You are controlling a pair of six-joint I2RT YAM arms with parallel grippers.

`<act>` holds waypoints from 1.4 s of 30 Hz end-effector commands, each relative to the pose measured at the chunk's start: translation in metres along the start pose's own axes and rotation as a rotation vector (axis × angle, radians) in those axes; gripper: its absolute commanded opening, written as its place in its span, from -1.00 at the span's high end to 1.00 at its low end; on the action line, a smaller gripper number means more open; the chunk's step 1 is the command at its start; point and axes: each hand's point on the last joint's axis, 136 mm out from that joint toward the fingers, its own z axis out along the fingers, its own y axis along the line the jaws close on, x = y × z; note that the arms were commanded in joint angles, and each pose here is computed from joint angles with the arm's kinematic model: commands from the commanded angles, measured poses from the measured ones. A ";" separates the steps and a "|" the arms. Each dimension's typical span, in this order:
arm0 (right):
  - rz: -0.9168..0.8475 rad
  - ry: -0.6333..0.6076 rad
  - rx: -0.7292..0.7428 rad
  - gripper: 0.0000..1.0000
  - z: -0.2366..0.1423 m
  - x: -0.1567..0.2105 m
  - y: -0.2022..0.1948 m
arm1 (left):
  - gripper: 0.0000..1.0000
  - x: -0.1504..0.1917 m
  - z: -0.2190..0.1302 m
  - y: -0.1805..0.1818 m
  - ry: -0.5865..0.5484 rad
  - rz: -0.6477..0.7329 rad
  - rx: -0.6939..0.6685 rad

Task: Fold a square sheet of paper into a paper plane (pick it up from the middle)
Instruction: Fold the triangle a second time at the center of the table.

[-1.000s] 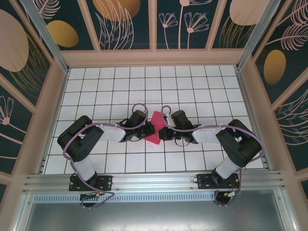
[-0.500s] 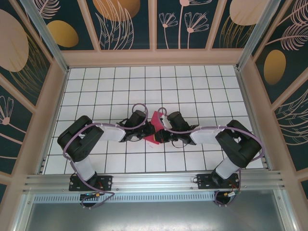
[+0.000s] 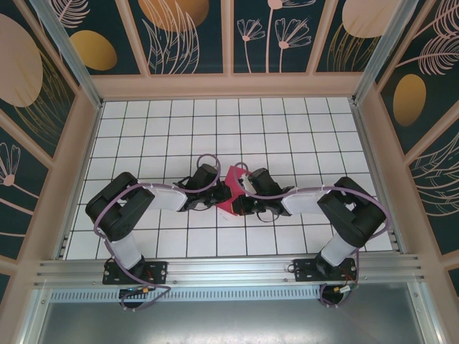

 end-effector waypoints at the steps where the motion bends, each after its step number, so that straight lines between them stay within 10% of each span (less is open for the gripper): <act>1: 0.015 0.036 0.052 0.88 0.006 0.013 -0.017 | 0.74 0.019 0.006 0.036 0.057 -0.005 -0.115; 20: 0.083 0.108 0.151 0.95 0.013 0.038 -0.045 | 0.64 -0.013 -0.023 -0.024 -0.039 0.051 0.021; 42: 0.075 0.135 0.195 0.97 0.012 0.045 -0.052 | 0.68 -0.033 -0.010 0.019 -0.123 0.052 -0.160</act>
